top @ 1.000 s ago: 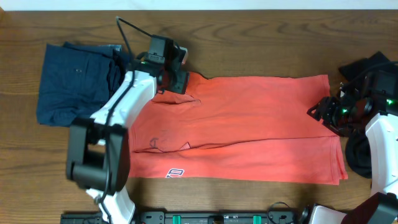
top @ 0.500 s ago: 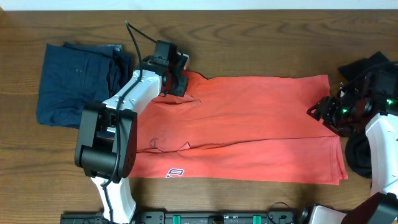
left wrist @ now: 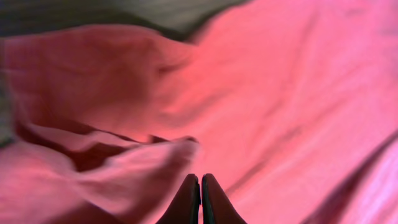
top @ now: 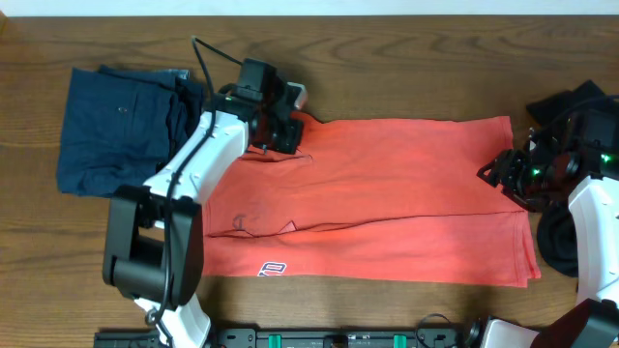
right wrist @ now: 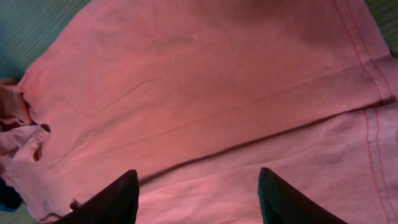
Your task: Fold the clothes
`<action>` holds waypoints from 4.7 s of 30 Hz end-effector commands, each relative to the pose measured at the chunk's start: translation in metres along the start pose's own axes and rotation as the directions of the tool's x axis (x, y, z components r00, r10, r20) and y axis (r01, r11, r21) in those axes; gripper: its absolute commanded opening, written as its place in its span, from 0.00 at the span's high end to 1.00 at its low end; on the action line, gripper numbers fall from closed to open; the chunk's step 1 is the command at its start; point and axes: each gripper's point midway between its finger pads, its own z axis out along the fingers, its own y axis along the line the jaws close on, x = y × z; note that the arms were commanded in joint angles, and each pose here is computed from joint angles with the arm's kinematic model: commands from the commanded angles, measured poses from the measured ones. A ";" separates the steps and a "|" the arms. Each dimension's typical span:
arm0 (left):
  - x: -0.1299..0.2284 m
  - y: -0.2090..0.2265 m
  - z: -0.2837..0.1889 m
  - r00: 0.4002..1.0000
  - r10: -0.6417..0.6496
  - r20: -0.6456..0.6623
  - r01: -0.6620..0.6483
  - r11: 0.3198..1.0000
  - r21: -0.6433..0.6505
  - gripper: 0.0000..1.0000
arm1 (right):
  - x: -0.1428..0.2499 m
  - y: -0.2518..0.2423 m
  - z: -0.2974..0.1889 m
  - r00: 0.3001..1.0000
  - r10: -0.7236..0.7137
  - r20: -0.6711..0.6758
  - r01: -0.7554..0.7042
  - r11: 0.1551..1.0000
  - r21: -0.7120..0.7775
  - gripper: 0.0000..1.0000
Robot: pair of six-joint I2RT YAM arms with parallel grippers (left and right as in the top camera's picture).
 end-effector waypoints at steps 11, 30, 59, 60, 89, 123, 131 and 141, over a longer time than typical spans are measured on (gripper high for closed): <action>-0.015 0.097 -0.021 0.978 -0.145 0.151 0.202 0.848 -0.490 0.53 | -0.004 0.005 -0.002 1.000 -0.027 0.009 0.027 1.000 -0.004 0.40; -0.006 0.093 0.029 0.977 -0.196 0.084 0.213 0.918 -0.336 0.53 | -0.004 0.005 -0.002 1.000 -0.027 0.009 0.027 1.000 -0.004 0.40; 0.010 -0.003 0.014 0.998 -0.039 -0.051 0.035 0.995 -0.090 0.94 | -0.001 0.004 -0.002 1.000 -0.027 -0.001 0.027 1.000 -0.001 0.40; 0.016 -0.009 0.016 0.997 -0.015 -0.075 0.009 0.996 -0.085 0.94 | -0.001 0.004 -0.002 1.000 -0.027 -0.001 0.027 1.000 -0.001 0.40; 0.061 0.037 0.005 0.962 0.028 -0.271 -0.139 0.907 -0.398 0.39 | -0.002 0.004 -0.002 1.000 -0.028 0.002 0.028 1.000 -0.002 0.39; 0.062 0.062 -0.013 0.863 -0.503 -0.045 0.445 0.799 -0.405 0.50 | -0.002 0.003 -0.002 0.999 -0.037 0.003 0.037 0.999 0.002 0.39; 0.061 0.070 0.003 0.834 -0.551 0.000 0.511 0.773 -0.377 0.50 | -0.001 0.003 -0.002 0.999 -0.035 0.000 0.035 0.999 0.002 0.39; 0.077 0.076 0.011 0.838 -0.544 -0.043 0.486 0.779 -0.397 0.94 | -0.001 0.003 -0.002 0.999 -0.034 -0.001 0.034 0.999 0.002 0.39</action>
